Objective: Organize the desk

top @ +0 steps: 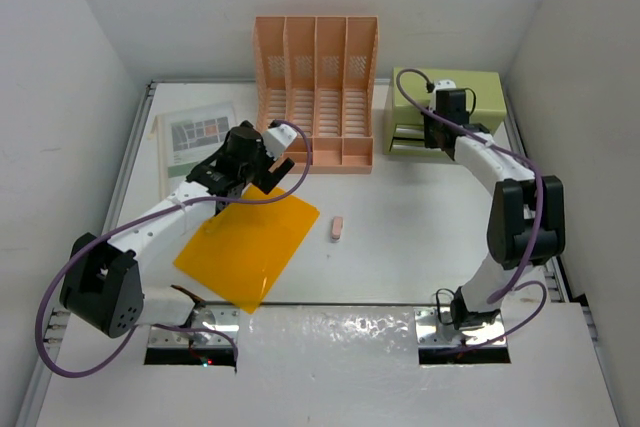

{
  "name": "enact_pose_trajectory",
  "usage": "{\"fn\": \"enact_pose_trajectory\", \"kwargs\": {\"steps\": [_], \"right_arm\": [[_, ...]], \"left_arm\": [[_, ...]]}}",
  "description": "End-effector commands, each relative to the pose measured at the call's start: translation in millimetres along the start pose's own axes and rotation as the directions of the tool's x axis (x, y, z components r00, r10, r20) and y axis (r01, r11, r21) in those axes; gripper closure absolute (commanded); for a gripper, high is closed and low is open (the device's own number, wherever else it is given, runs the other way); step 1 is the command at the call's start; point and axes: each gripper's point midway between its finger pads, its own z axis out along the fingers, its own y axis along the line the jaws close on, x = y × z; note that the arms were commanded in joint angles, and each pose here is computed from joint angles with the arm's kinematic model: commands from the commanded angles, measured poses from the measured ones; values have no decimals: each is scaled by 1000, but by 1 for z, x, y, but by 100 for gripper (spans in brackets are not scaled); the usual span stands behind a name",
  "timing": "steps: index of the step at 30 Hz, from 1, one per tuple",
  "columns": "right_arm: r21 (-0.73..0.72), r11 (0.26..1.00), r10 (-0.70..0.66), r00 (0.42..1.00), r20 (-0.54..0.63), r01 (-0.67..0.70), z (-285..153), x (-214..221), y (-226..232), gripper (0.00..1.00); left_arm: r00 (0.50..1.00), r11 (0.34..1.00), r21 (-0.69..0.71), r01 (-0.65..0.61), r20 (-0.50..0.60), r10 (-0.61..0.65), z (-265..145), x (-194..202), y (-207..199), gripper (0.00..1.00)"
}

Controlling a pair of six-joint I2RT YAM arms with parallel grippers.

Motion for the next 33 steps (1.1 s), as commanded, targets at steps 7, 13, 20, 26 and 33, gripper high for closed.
{"fn": "enact_pose_trajectory", "kwargs": {"steps": [7, 13, 20, 26, 33], "right_arm": [[-91, 972, 227, 967, 117, -217, -34, 14, -6, 100], [-309, 712, 699, 679, 225, -631, -45, 21, -15, 75], [-396, 478, 878, 419, 229, -784, -35, 35, -43, 39], [-528, 363, 932, 291, 217, -768, -37, 23, -46, 74], [-595, 334, 942, 233, 243, -731, -37, 10, -54, 57]], "left_arm": [[999, 1000, -11, 17, 44, -16, 0, -12, 7, 0], [999, 1000, 1, 19, 50, -19, -1, -14, 5, 0], [999, 1000, 9, 19, 45, -19, -2, -12, 4, 0], [999, 1000, 18, 17, 47, -18, 0, -12, 1, 0], [999, 1000, 5, 12, 37, -12, 2, -9, 3, 0]]}}
